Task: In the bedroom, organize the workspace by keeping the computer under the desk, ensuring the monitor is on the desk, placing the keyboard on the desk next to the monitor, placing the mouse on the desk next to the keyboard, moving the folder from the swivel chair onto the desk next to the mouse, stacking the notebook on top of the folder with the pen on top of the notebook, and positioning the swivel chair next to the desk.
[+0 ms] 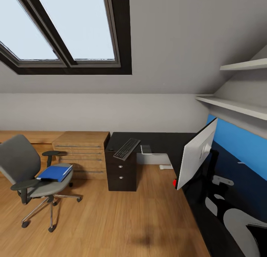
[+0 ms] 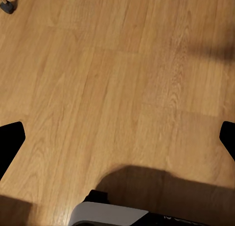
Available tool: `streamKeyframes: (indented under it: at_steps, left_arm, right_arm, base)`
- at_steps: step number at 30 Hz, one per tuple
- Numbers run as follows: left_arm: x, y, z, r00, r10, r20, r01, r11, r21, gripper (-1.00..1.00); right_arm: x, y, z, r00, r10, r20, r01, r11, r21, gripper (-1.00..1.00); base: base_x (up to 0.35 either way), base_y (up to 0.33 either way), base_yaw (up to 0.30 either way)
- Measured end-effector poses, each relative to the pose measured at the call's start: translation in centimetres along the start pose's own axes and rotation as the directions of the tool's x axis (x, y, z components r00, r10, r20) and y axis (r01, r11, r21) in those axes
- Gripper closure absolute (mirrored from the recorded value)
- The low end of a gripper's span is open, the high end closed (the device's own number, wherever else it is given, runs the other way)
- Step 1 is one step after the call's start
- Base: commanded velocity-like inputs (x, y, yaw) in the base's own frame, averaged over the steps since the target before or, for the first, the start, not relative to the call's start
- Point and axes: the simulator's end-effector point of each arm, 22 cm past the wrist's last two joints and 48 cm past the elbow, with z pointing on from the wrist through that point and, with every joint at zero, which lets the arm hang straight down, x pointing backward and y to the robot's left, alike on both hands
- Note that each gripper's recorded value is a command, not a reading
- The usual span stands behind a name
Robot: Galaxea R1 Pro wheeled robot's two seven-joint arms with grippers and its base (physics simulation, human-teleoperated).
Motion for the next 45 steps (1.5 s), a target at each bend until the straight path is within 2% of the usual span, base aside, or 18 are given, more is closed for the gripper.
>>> streamKeyframes:
  at_steps: [8, 13, 20, 30, 37, 43, 45]
  left_arm:
    - [0.0, 0.0, 0.0, 1.0, 0.0, 0.0, 0.0, 1.0, 0.0, -1.0]
    - [0.0, 0.1, 0.0, 1.0, 0.0, 0.0, 0.0, 1.0, -0.001, -1.0]
    - [0.1, 0.1, 0.0, 1.0, 0.001, -0.001, -0.001, 1.0, -0.001, -1.0]
    - [0.1, 0.1, 0.0, 1.0, 0.001, -0.001, -0.001, 1.0, -0.001, -1.0]
    - [0.1, 0.1, 0.0, 1.0, 0.001, -0.001, -0.001, 1.0, -0.001, -1.0]
    - [0.1, 0.1, 0.0, 1.0, 0.001, -0.001, -0.001, 1.0, -0.001, -1.0]
    - [0.1, 0.1, 0.0, 1.0, 0.001, -0.001, -0.001, 1.0, -0.001, -1.0]
  right_arm:
    - [0.1, 0.6, -0.2, 1.0, 0.004, 0.003, -0.004, 1.0, -0.005, -1.0]
    - [0.4, 1.9, -0.6, 1.0, 0.013, -0.001, -0.013, 1.0, -0.018, -1.0]
    - [0.6, 2.1, -0.6, 1.0, 0.014, -0.006, -0.014, 1.0, -0.02, -1.0]
    - [0.3, 1.4, -0.5, 1.0, 0.018, 0.002, -0.018, 1.0, -0.01, -1.0]
    - [-0.1, 0.7, -0.6, 0.999, 0.019, 0.041, -0.019, 1.0, -0.003, -1.0]
    - [1.4, -1.1, -0.7, 1.0, -0.004, 0.016, 0.004, 1.0, 0.017, -1.0]
    - [2.1, -1.9, -0.6, 1.0, -0.013, -0.016, 0.013, 1.0, 0.027, -1.0]
  base:
    - [0.0, 0.0, 0.0]
    - [0.0, 0.0, 0.0]
    - [0.0, 0.0, 0.0]
    - [0.0, 0.0, 0.0]
    - [0.0, 0.0, 0.0]
    - [0.0, 0.0, 0.0]
    - [0.0, 0.0, 0.0]
